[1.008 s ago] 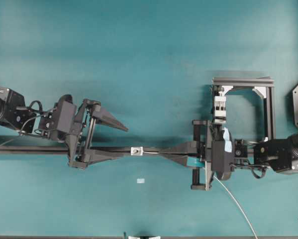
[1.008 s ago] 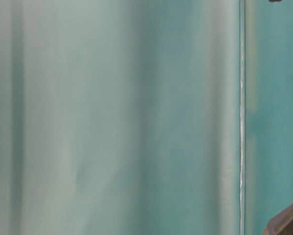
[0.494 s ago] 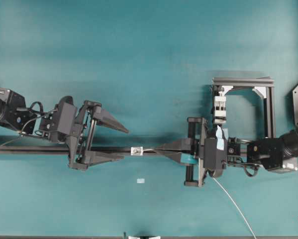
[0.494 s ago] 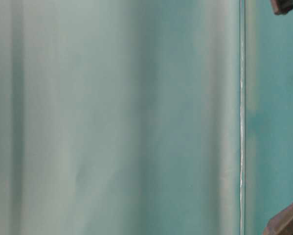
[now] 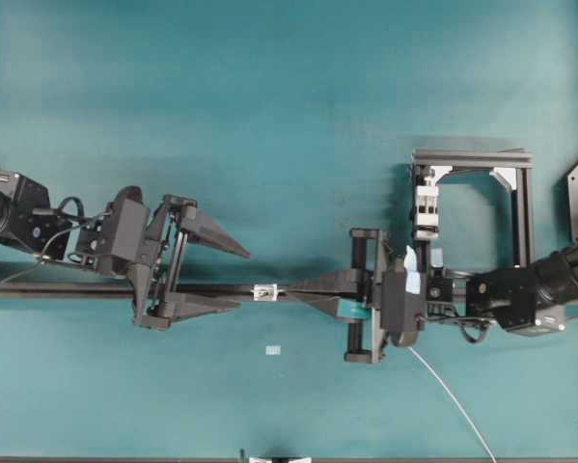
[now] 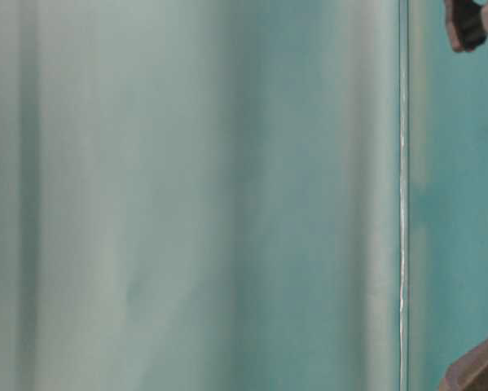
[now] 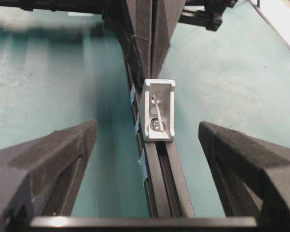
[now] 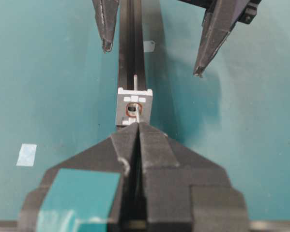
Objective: Insert the wire through the hole in the metal fitting marked with a red label. (retake)
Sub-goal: 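Align the wire tip and push it through the fitting's hole leftward, then close the left gripper on the wire tip emerging from the fitting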
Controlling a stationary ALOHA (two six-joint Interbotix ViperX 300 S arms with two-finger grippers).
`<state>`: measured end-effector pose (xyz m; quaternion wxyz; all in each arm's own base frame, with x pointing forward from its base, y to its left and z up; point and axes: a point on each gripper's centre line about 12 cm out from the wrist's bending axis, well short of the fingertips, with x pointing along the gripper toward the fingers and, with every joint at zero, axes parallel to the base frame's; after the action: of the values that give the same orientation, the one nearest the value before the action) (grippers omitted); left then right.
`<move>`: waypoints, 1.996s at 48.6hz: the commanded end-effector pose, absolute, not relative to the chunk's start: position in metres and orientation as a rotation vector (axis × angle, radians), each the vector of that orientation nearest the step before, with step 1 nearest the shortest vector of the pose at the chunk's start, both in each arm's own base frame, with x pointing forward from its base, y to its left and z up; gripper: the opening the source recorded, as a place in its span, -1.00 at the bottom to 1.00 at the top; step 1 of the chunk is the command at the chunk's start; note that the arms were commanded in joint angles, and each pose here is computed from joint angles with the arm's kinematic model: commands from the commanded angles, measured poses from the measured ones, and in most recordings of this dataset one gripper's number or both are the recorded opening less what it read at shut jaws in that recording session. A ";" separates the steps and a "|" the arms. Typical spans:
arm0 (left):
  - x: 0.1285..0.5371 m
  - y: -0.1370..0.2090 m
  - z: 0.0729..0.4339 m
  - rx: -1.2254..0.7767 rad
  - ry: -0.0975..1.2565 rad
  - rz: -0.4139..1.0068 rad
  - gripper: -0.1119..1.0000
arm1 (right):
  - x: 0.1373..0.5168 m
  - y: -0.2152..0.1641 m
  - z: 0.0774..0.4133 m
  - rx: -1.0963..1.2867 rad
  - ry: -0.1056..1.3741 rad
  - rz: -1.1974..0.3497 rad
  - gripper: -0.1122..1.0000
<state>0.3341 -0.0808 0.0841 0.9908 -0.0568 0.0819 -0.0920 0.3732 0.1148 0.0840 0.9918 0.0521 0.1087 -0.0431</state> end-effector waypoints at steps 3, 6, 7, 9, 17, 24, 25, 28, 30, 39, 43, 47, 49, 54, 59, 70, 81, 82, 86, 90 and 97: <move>0.337 -0.083 0.091 -0.117 0.140 -0.192 0.14 | 0.382 0.115 0.093 0.116 0.188 -0.089 -0.75; 0.337 -0.083 0.090 -0.116 0.142 -0.192 0.14 | 0.383 0.116 0.093 0.115 0.186 -0.086 -0.75; 0.337 -0.083 0.090 -0.116 0.142 -0.192 0.14 | 0.383 0.116 0.093 0.114 0.186 -0.085 -0.75; 0.338 -0.083 0.090 -0.116 0.143 -0.191 0.14 | 0.384 0.116 0.094 0.114 0.184 -0.083 -0.75; 0.337 -0.083 0.090 -0.116 0.148 -0.190 0.14 | 0.387 0.117 0.096 0.113 0.173 -0.075 -0.75; 0.337 -0.083 0.090 -0.116 0.148 -0.192 0.14 | 0.388 0.117 0.097 0.111 0.170 -0.072 -0.75; 0.337 -0.083 0.089 -0.116 0.149 -0.192 0.14 | 0.388 0.117 0.097 0.112 0.168 -0.072 -0.75; 0.337 -0.083 0.090 -0.116 0.148 -0.190 0.13 | 0.389 0.117 0.097 0.111 0.168 -0.072 -0.75; 0.337 -0.083 0.089 -0.116 0.149 -0.192 0.13 | 0.389 0.117 0.097 0.111 0.168 -0.072 -0.75; 0.339 -0.084 0.089 -0.115 0.157 -0.192 0.11 | 0.388 0.117 0.096 0.112 0.177 -0.071 -0.75; 0.342 -0.085 0.088 -0.114 0.176 -0.191 0.11 | 0.388 0.117 0.096 0.111 0.178 -0.071 -0.75; 0.346 -0.086 0.087 -0.113 0.199 -0.190 0.05 | 0.388 0.118 0.096 0.112 0.177 -0.069 -0.75; 0.347 -0.086 0.086 -0.112 0.206 -0.188 0.01 | 0.388 0.117 0.096 0.112 0.177 -0.071 -0.75; 0.348 -0.086 0.086 -0.112 0.209 -0.188 -0.17 | 0.388 0.117 0.096 0.111 0.180 -0.070 -0.75; 0.347 -0.086 0.086 -0.112 0.209 -0.190 -0.43 | 0.388 0.117 0.096 0.111 0.180 -0.070 -0.75; 0.347 -0.086 0.086 -0.112 0.214 -0.189 -0.95 | 0.387 0.117 0.095 0.111 0.183 -0.070 -0.75; 0.347 -0.086 0.084 -0.110 0.229 -0.187 -0.98 | 0.387 0.117 0.095 0.112 0.183 -0.070 -0.75; 0.348 -0.086 0.085 -0.111 0.226 -0.187 -0.98 | 0.387 0.117 0.095 0.112 0.183 -0.070 -0.75; 0.347 -0.086 0.084 -0.110 0.229 -0.189 -0.98 | 0.387 0.117 0.095 0.112 0.183 -0.070 -0.75; 0.347 -0.086 0.084 -0.110 0.228 -0.189 -0.98 | 0.387 0.118 0.095 0.112 0.189 -0.068 -0.75; 0.347 -0.086 0.085 -0.110 0.228 -0.187 -0.98 | 0.388 0.118 0.092 0.116 0.213 -0.063 -0.75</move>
<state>0.3437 -0.0850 0.0771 0.9862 -0.0525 0.1269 -0.0928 0.3829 0.1161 0.0834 0.9914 0.0511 0.1156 -0.0345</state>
